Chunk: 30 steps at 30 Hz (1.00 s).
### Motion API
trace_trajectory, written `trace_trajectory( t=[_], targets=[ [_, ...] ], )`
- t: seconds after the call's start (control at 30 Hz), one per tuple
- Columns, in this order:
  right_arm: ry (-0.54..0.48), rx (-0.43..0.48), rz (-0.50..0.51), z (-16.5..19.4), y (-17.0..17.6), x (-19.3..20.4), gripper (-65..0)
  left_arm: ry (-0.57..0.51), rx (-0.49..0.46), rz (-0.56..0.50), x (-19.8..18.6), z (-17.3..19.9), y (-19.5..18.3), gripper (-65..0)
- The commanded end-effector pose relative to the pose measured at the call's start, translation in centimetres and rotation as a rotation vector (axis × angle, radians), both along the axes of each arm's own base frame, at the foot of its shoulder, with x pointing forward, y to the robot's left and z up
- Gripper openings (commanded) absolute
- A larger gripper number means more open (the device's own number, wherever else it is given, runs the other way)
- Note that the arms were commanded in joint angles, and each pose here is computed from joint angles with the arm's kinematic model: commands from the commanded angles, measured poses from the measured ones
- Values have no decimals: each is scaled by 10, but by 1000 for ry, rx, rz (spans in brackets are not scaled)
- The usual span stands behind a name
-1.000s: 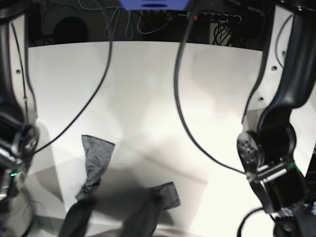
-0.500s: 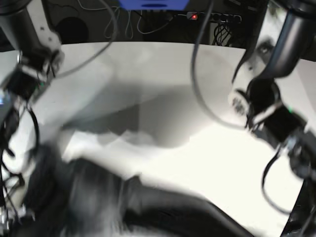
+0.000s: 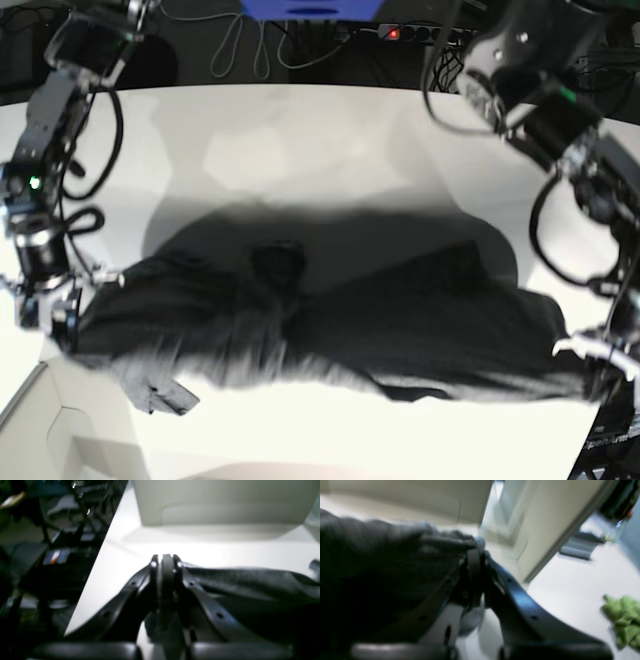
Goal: Layout the t-shirt on the table in an organized manner, then fold the t-shirt properly
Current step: 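Swing the hanging grey shirt down and lay it flat with both grippers, then release the shirt and open both grippers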
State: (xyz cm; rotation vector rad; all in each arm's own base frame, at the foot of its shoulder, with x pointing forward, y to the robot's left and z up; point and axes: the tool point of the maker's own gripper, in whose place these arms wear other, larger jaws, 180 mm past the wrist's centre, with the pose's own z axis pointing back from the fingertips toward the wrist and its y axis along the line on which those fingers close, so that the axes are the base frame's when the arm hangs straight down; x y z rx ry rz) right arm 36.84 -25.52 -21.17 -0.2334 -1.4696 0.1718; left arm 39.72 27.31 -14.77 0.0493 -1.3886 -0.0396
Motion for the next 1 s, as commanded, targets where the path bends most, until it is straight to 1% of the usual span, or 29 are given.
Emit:
trace_trajectory(
  t=[0.0,0.13,0.2,0.27,0.43,0.53,0.6,0.67,0.73,0.77,0.87,0.93,0.97],
  targets=[
    [-81,-6,5,21,1,0,-650,-62,10,-11,-1,18,0,-650],
    [-32,16,-19,-6,-3,-25,-650,19,2,-43,-27,-20,-10,-650],
    [-18,25,-37,-16,-6,-39,-650,69,-15,-61,-42,-41,-15,-650],
    [11,36,-51,-29,-8,-50,-650,98,-38,-79,-51,-56,-18,-650],
    [153,46,-57,-75,-8,-84,-650,206,-65,-95,-76,-95,-22,-650],
    [210,56,-55,-92,-5,-98,-650,262,-84,-96,-85,-114,-23,-649],
    [235,60,-54,-99,-4,-105,-648,278,-86,-94,-88,-118,-22,-649],
    [254,56,-55,-104,-4,-110,-602,302,-88,-94,-94,-126,-22,-648],
    [275,56,-50,-109,-3,-116,-529,312,-90,-96,-97,-129,-23,-647],
    [285,55,-37,-111,-1,-118,-493,317,-89,-96,-99,-130,-23,-635],
    [308,49,26,-114,7,-122,-410,334,-90,-98,-104,-136,-24,-575],
    [306,47,-2,-111,-6,-129,-373,337,-105,-103,-107,-138,-25,-526],
    [296,56,-44,-109,-15,-132,-360,337,-120,-110,-110,-139,-27,-501]
  ],
)
